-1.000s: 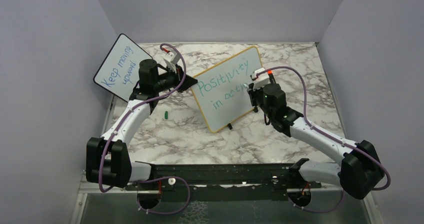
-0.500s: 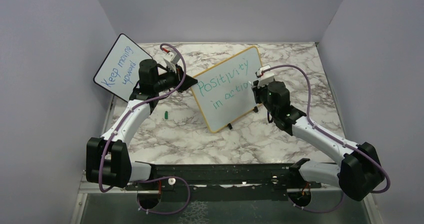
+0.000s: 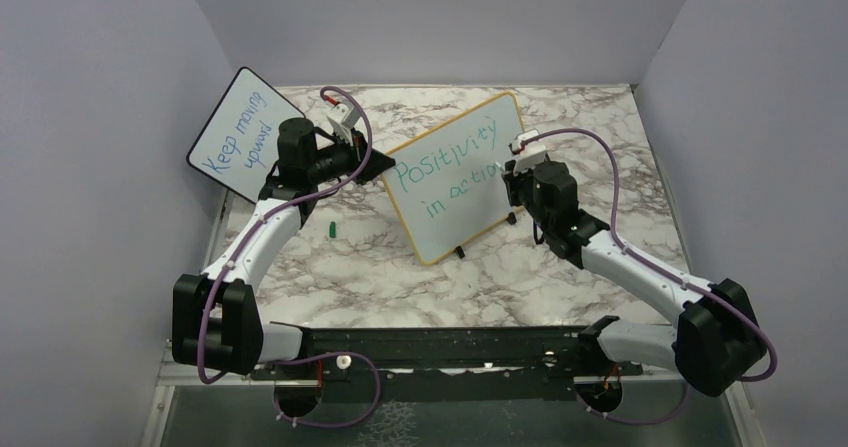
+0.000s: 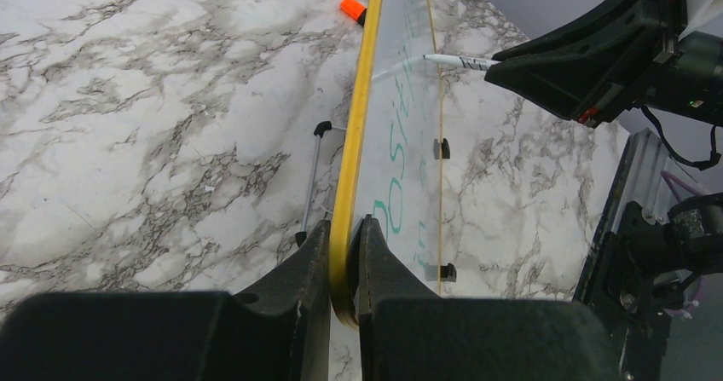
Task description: Write a sentence on the whiteboard
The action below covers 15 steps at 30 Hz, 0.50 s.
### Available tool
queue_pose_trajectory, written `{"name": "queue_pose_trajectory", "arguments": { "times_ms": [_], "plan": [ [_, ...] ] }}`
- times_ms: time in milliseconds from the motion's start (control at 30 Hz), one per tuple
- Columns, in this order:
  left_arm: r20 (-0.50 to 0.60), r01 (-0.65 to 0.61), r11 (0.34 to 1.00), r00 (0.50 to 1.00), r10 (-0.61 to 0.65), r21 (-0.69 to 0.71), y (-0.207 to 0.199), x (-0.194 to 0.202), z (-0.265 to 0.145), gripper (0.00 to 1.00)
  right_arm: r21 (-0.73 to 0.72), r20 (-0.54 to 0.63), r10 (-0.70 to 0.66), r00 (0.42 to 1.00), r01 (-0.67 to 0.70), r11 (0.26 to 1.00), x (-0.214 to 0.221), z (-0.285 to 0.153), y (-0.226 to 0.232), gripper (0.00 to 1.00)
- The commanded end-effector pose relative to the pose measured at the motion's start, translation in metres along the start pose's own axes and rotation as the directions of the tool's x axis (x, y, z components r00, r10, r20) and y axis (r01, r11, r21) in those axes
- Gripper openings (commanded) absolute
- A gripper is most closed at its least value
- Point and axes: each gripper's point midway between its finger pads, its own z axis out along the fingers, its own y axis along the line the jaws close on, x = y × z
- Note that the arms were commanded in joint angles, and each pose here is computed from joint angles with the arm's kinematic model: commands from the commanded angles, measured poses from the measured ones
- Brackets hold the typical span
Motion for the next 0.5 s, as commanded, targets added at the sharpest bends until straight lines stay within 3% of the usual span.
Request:
{"name": "queue_pose_trajectory", "arguments": {
  "times_ms": [0,467],
  "plan": [
    [-0.123,0.02,0.996,0.992,-0.03,-0.084,0.021,0.044,0.002,0.0,-0.007,0.073,0.024,0.997,-0.024,1.0,-0.027,0.005,-0.001,0.0],
    [-0.123,0.019,0.996,0.992,-0.03,-0.087,0.021,0.044,0.002,0.0,-0.021,-0.009,0.039,0.999,-0.039,0.999,0.0,0.0,0.003,0.0]
  ]
}}
